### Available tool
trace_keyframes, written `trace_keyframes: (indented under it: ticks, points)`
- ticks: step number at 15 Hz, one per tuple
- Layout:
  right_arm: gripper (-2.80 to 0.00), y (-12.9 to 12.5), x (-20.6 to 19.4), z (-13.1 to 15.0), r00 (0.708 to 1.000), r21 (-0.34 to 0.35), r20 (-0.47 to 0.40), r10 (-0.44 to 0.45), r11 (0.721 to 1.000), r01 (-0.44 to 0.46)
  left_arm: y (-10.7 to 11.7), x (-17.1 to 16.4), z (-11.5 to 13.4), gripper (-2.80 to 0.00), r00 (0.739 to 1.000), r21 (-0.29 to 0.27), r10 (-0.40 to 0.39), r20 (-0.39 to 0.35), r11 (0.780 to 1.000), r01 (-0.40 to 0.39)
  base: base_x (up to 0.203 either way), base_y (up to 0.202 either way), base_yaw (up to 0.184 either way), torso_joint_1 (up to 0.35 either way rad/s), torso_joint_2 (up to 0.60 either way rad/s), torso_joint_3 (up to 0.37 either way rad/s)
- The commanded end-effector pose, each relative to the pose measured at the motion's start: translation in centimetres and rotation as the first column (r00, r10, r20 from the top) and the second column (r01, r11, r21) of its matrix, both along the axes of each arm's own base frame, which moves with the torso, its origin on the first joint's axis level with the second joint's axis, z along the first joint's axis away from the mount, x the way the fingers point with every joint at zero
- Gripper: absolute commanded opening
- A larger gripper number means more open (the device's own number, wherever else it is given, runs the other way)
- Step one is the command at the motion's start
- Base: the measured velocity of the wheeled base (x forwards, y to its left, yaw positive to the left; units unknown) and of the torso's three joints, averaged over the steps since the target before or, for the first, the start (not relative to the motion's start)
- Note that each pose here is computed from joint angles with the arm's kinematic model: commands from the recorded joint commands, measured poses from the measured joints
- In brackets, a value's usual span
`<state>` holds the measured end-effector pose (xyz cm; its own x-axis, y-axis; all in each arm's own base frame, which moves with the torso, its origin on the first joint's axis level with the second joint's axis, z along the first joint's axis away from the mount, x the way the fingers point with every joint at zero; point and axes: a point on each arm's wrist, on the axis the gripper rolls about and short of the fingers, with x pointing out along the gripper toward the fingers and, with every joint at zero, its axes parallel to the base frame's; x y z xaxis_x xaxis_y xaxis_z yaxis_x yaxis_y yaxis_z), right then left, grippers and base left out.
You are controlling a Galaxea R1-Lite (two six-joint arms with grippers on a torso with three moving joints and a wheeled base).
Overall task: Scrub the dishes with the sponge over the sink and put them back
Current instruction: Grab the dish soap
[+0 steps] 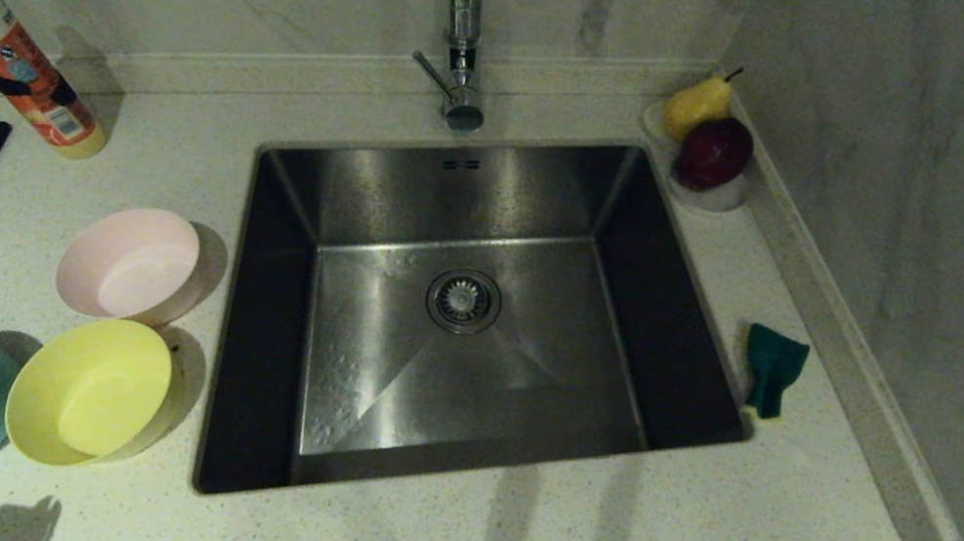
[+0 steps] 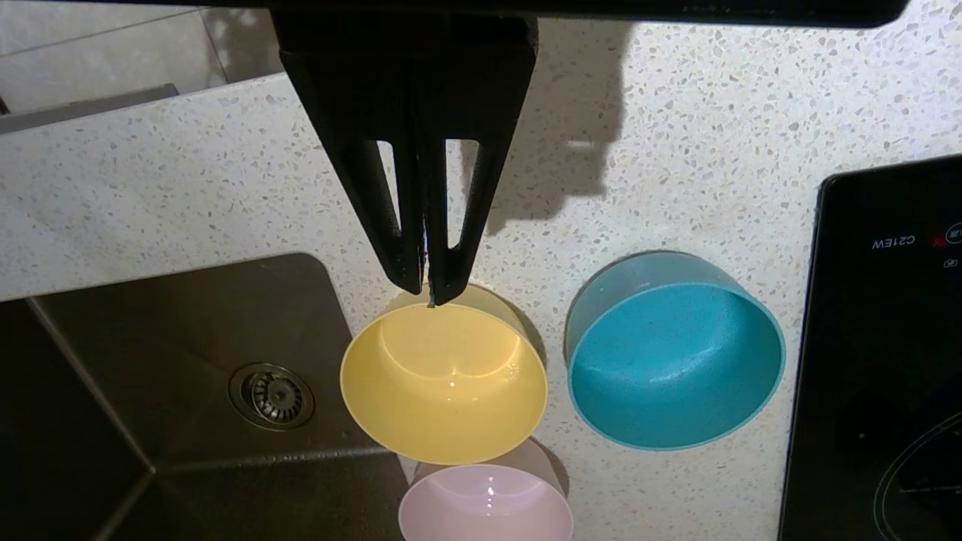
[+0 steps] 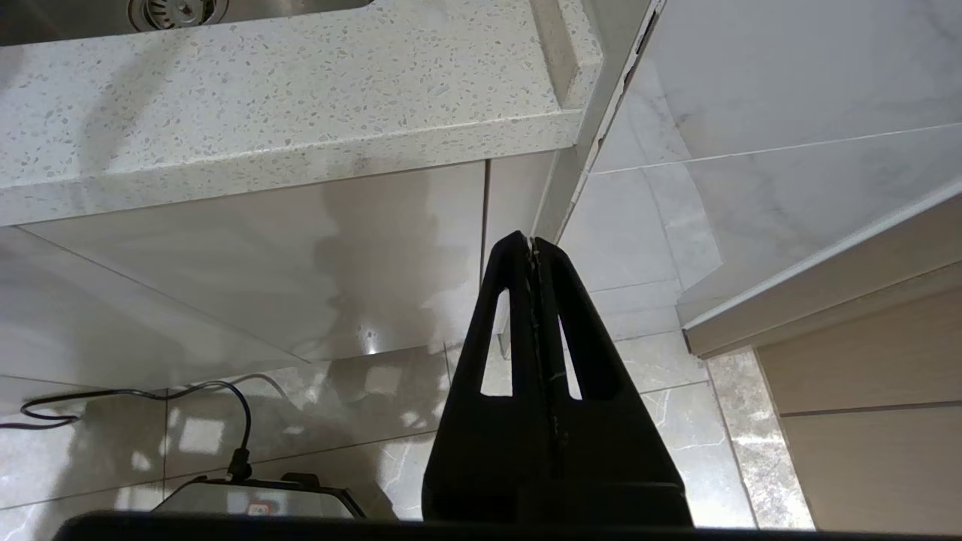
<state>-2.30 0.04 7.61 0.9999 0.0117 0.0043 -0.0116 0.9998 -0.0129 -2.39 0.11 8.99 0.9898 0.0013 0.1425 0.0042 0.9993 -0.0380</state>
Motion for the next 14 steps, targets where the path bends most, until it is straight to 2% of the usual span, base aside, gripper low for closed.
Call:
trace_keyframes:
  ticks: [1,14]
  points:
    - [-2.80,0.00,0.01,0.01,1.000,-0.001,0.001,0.001,1.000,-0.001,-0.01,0.34,-1.10,-2.80,0.999,0.000,0.000,-0.039,1.000,0.000,0.000,0.000,0.000,0.000,0.00,0.000]
    - [-2.80,0.00,0.01,0.01,1.000,-0.001,0.000,0.001,1.000,-0.001,0.00,0.34,-1.19,-2.80,0.999,0.001,0.001,-0.047,1.000,-0.001,0.000,0.000,0.000,0.000,0.00,0.000]
